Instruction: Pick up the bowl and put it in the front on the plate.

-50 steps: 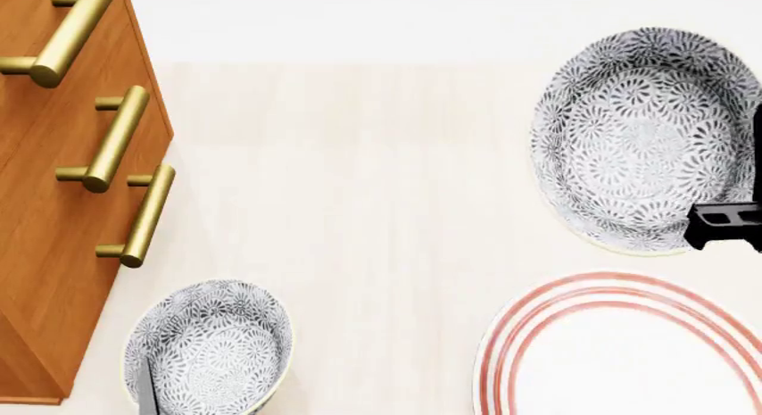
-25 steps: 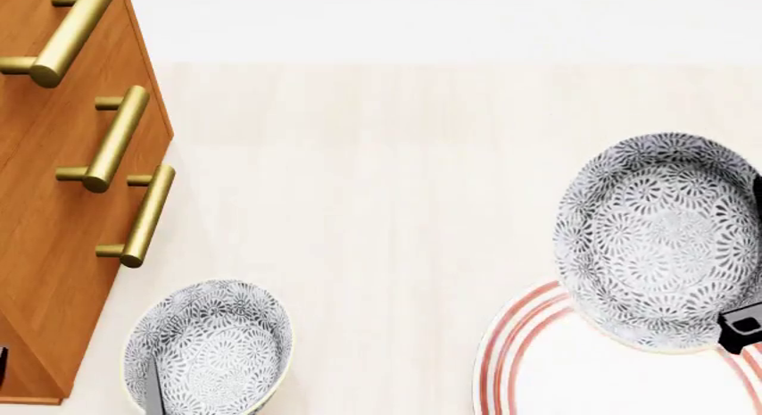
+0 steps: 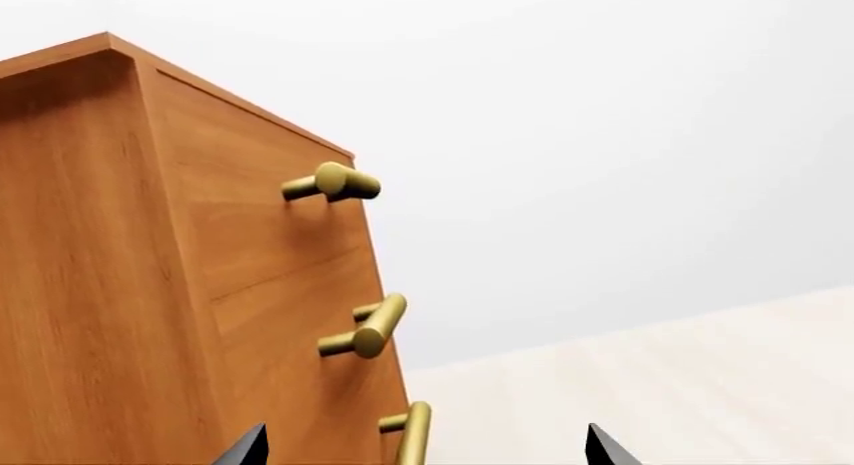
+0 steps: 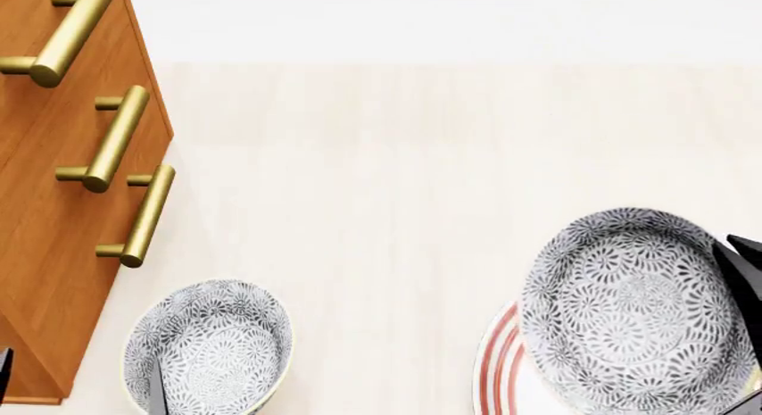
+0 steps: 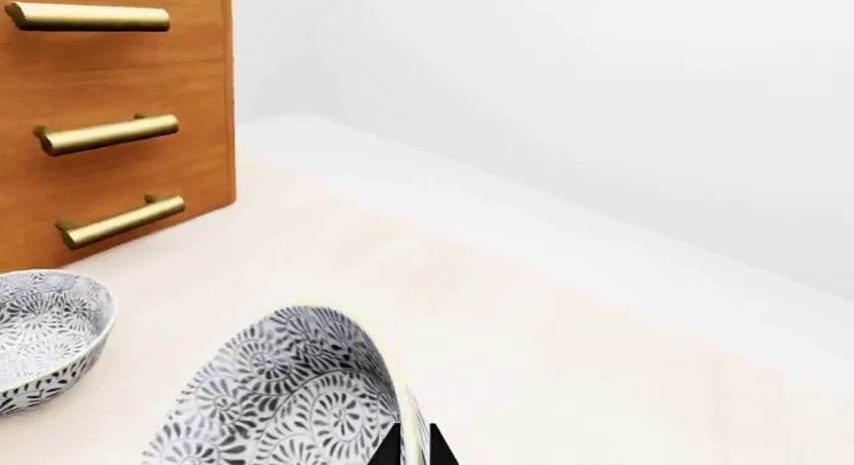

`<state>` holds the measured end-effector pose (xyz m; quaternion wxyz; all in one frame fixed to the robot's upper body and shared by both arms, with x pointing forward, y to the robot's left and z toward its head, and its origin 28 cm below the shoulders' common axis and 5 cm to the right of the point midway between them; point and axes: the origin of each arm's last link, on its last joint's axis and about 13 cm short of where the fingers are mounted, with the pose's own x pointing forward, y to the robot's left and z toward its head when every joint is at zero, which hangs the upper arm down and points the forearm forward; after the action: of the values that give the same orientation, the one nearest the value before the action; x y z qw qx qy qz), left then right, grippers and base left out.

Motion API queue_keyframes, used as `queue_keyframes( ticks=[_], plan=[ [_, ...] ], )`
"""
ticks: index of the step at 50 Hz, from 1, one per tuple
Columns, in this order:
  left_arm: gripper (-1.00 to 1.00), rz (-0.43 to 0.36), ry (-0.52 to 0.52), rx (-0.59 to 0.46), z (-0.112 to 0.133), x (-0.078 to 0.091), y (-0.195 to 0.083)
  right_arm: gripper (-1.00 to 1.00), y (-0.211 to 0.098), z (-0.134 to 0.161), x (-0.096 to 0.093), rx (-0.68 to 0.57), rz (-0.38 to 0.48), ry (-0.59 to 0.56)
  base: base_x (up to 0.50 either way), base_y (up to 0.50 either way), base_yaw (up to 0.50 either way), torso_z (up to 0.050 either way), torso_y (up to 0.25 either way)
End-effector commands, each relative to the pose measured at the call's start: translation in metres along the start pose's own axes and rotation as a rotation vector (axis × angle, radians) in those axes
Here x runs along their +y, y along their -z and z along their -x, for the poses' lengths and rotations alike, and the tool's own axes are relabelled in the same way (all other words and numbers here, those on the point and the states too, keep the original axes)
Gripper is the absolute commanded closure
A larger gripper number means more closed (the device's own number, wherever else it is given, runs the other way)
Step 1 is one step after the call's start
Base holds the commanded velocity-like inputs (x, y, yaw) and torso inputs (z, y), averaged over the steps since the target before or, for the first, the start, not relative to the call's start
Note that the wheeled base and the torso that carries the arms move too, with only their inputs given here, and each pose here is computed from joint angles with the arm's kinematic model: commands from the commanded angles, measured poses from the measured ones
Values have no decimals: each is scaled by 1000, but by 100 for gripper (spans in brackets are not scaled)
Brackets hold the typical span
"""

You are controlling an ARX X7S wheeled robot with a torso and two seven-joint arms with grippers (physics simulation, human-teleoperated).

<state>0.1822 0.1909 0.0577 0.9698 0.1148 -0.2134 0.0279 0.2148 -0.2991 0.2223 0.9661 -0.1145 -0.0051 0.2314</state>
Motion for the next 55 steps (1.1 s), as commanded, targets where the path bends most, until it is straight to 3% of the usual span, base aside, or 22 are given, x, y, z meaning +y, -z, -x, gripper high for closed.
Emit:
queue_keyframes(
  ticks=[1, 14, 17, 21, 28, 42, 55],
  plan=[
    [-100, -1, 2, 0, -1, 0, 0, 100, -7, 3, 0, -49, 42, -63, 0, 0, 0, 0, 0],
    [-100, 0, 4, 1, -1, -1, 1, 100, 2, -3, -3, -27, 41, -15, 0, 0, 0, 0, 1],
    [-100, 0, 4, 2, -1, 0, 1, 100, 6, -11, -6, -20, 10, 72, 0, 0, 0, 0, 0],
    [-100, 0, 4, 2, -1, -1, 1, 100, 6, -20, -5, -32, -147, 110, 0, 0, 0, 0, 0],
    [-100, 0, 5, 3, -1, 0, 1, 100, 15, -23, 4, 0, -247, 68, 0, 0, 0, 0, 0],
    [-100, 1, 11, 6, 0, -1, 1, 100, 42, -23, 14, 88, -330, 8, 0, 0, 0, 0, 1],
    [-100, -1, 15, 6, 0, -2, 1, 100, 58, -22, 6, 111, -372, 82, 0, 0, 0, 0, 0]
  ],
)
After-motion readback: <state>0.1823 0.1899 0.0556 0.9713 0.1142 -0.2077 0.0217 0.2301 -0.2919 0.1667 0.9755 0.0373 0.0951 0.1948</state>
